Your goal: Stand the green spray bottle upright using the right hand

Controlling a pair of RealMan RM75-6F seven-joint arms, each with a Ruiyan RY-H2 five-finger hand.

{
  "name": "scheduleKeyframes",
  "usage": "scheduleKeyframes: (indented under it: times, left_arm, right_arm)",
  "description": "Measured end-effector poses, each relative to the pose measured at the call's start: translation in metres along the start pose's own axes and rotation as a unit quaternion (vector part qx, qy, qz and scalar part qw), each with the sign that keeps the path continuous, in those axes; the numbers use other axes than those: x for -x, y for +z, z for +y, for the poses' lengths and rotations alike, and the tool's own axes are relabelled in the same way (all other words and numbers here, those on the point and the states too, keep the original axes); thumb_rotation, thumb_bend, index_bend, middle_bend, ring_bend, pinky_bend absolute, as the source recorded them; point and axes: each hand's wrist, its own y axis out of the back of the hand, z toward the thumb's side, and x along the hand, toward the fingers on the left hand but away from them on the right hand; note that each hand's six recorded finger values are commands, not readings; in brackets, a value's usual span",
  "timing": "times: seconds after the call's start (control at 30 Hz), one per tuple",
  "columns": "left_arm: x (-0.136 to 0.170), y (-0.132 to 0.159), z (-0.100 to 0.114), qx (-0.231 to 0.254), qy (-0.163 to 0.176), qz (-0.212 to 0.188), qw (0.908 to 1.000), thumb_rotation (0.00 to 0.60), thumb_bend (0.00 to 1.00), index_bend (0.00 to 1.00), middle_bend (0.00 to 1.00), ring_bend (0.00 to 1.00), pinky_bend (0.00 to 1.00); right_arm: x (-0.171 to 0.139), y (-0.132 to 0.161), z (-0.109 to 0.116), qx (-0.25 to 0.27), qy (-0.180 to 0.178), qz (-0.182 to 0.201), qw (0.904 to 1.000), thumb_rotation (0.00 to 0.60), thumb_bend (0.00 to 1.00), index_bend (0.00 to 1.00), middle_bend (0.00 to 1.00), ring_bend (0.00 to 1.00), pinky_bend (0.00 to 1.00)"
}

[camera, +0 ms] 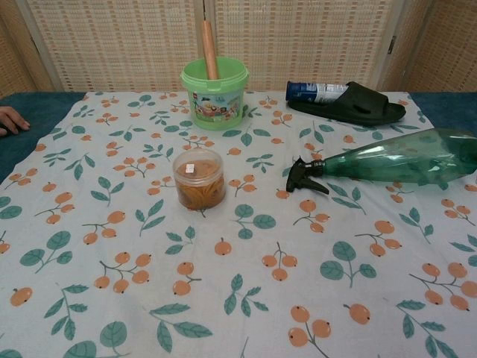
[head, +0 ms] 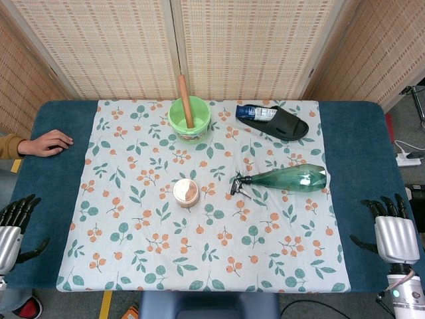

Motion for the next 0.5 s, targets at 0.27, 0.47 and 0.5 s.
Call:
scheduleKeyframes:
  times: [0.27, 0.47, 0.5]
  left_arm:
    - [0.0005, 0.0006, -0.0007, -0.001, -0.002, -0.001, 1.0, 0.6, 0.25, 0.0, 0.0, 0.0, 0.0]
    - [0.0013, 0.0012, 0.0008, -0.001, 0.0, -0.002, 1.0, 0.6, 0.26, 0.0, 0.0, 0.0, 0.0]
    - [0.0014, 0.0015, 0.001, 0.0, 0.0, -0.002, 1.0, 0.6, 0.26, 0.0, 0.0, 0.0, 0.0]
  right_arm:
    - [0.001, 0.0007, -0.0012, -0.001, 0.003, 0.001, 1.0, 0.6, 0.0, 0.27, 0.29, 0.14, 0.0]
    - [0.0017, 0.0015, -0.0011, -0.004, 0.0, 0.004, 1.0, 0.6, 0.0, 0.27, 0.29, 0.14, 0.0]
    - [0.0023, 0.0024, -0.0007, -0.005, -0.003, 0.008, 1.0, 0.6, 0.0, 0.28, 0.29, 0.14, 0.0]
